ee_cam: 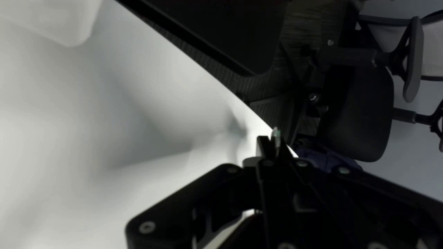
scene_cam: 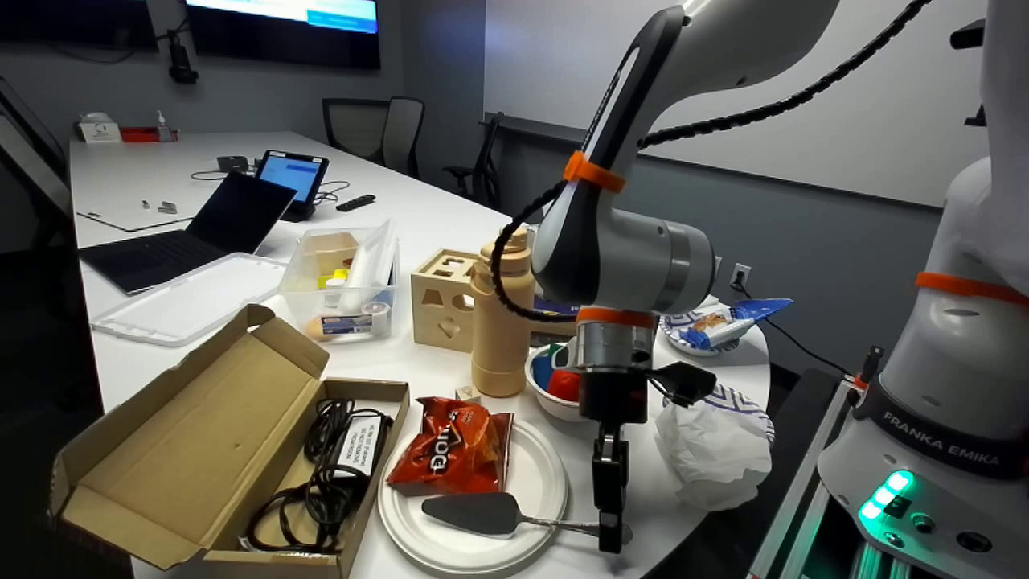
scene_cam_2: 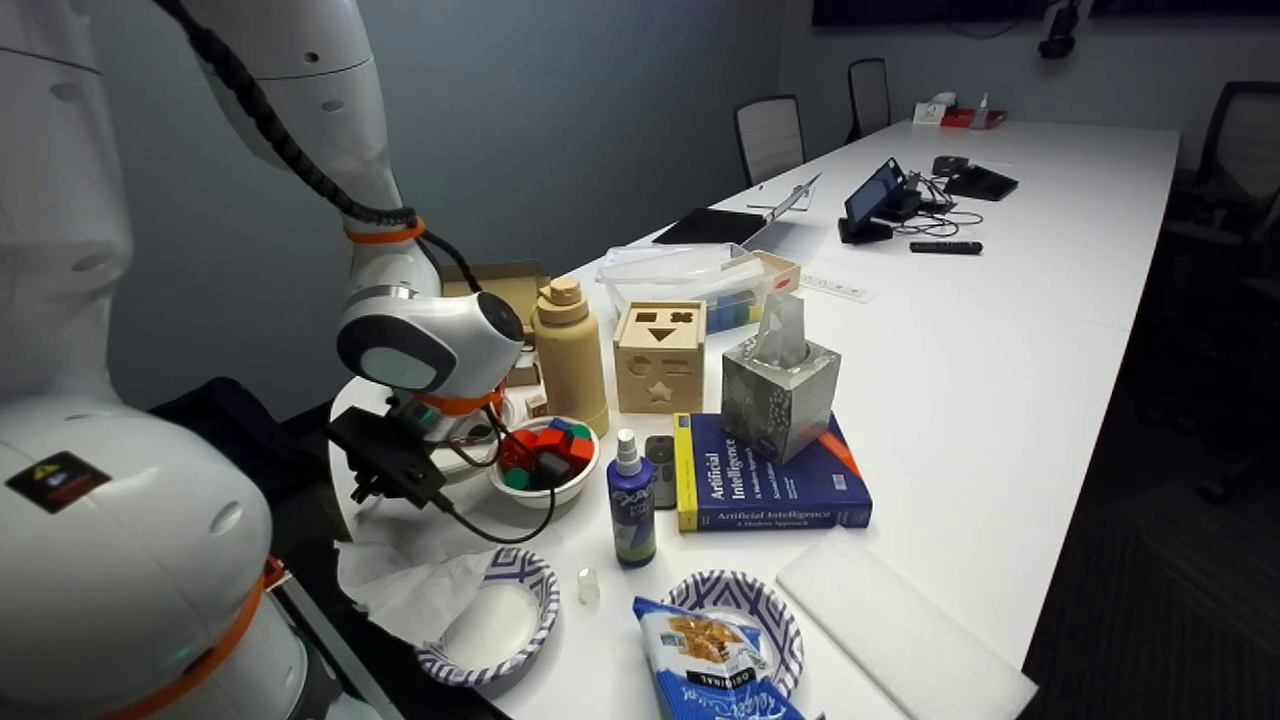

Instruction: Stir the white bowl with the kitchen utensil

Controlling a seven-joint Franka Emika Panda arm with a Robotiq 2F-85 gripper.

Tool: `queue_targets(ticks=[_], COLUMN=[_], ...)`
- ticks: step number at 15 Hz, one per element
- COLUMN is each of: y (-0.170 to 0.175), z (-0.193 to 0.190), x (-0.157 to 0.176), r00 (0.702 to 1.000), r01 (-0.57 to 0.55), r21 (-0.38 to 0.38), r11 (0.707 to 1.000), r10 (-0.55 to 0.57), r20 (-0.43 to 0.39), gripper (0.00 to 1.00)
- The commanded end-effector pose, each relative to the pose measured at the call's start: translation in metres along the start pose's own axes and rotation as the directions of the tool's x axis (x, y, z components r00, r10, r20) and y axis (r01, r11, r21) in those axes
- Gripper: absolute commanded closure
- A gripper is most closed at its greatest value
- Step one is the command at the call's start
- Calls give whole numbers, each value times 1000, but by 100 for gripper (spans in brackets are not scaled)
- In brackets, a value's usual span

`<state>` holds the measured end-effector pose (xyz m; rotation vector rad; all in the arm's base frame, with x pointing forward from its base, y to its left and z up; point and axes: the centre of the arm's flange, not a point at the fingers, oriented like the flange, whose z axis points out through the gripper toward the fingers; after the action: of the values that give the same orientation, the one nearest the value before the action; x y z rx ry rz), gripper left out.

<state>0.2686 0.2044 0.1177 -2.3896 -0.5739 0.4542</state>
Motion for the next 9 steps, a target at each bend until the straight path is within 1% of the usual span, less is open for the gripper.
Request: queue_targets(ticks=[1, 3, 4, 7, 9], y=[-2, -12, -18, -50, -71], z=[-6, -17, -24, -51, -68], x=[0, 1, 1, 0, 0], r00=[1000, 1000, 999, 989, 978], r01=[11, 11, -2, -37, -56], r21=[3, -8, -25, -112, -175], r11=[1000, 1000, 1000, 993, 983], r10=[-11, -11, 3, 53, 89], r20=[-12, 18, 41, 141, 188], gripper=[99, 99, 99, 99, 99])
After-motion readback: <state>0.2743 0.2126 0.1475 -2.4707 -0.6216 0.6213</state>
